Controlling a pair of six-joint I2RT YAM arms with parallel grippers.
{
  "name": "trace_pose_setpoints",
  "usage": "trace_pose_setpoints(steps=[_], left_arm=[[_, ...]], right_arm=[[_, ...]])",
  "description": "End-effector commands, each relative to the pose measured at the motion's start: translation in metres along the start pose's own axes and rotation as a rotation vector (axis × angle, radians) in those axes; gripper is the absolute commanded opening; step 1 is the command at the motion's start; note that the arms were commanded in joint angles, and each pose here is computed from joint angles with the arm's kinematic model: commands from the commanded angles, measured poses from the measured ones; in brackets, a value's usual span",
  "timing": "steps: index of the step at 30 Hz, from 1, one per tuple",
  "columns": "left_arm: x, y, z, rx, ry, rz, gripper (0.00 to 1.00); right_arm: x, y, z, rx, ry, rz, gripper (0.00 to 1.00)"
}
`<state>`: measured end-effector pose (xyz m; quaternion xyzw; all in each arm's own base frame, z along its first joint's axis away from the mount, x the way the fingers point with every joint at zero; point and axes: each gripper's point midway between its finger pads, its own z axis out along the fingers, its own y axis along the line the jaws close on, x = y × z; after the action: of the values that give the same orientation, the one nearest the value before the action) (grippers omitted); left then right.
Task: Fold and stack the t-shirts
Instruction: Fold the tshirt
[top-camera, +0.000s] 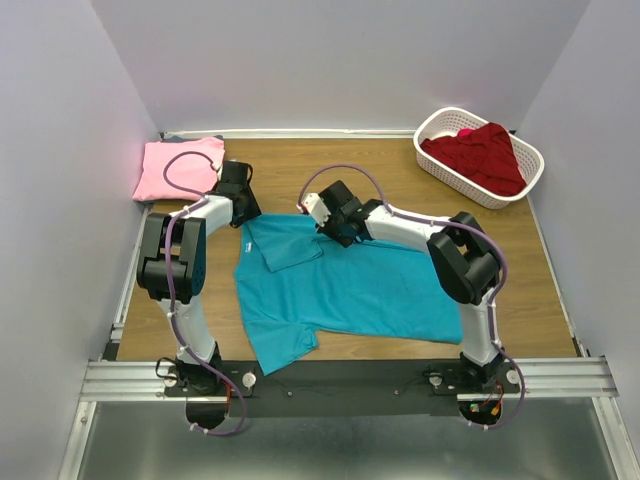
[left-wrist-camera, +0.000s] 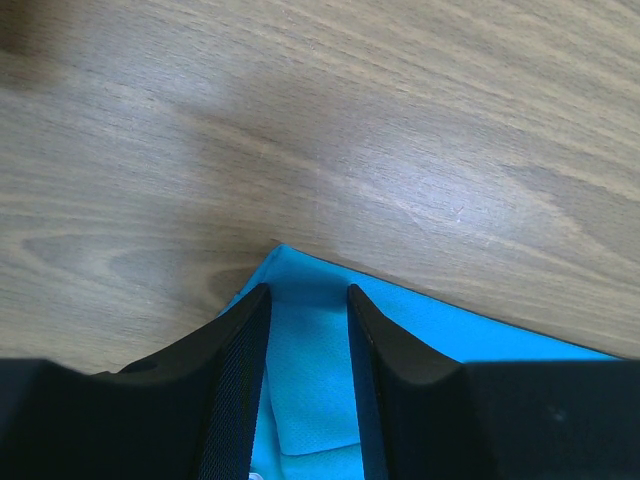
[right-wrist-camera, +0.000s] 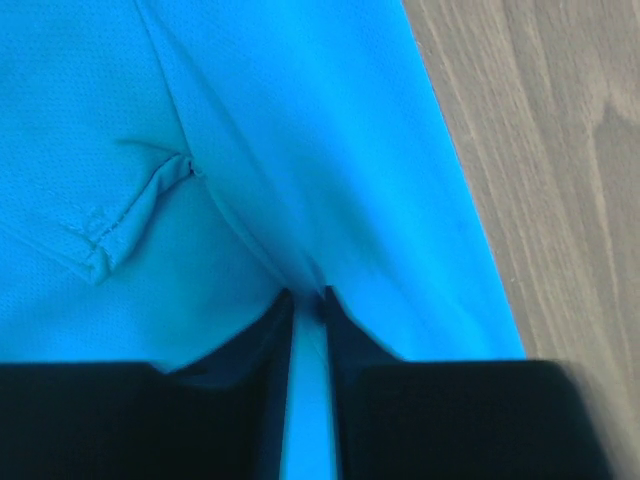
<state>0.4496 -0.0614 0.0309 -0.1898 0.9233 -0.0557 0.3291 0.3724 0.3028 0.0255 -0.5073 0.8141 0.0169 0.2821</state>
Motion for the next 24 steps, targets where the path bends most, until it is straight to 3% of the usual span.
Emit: trace_pose_setpoints(steps=[1,3,8,19,23,24], left_arm=[[-0.005,0.004,0.001,-0.033,-0.011,0.011,0.45],[-0.006,0.004,0.001,-0.036,-0.012,0.011,0.45],[-0.004,0.006,0.002,-0.045,-0.005,0.012,0.45],[-0.003,0.009,0.001,-0.060,0.001,0.012,0.45],[-0.003,0.009,0.000,-0.060,0.001,0.011,0.45],[-0.003,0.009,0.000,-0.059,0.001,0.011,0.45]], right_arm=[[-0.006,0.002,0.005,0.002,-0.004,-0.022,0.12],[-0.008,0.002,0.000,-0.006,-0.017,-0.025,0.04],[-0.009,0.001,-0.012,0.002,-0.032,-0.028,0.01],[-0.003,0.012,-0.022,-0.046,-0.046,-0.012,0.02],[0.003,0.025,-0.014,-0.097,-0.033,-0.005,0.06],[0.005,0.028,-0.013,-0.110,-0.030,-0.002,0.11]])
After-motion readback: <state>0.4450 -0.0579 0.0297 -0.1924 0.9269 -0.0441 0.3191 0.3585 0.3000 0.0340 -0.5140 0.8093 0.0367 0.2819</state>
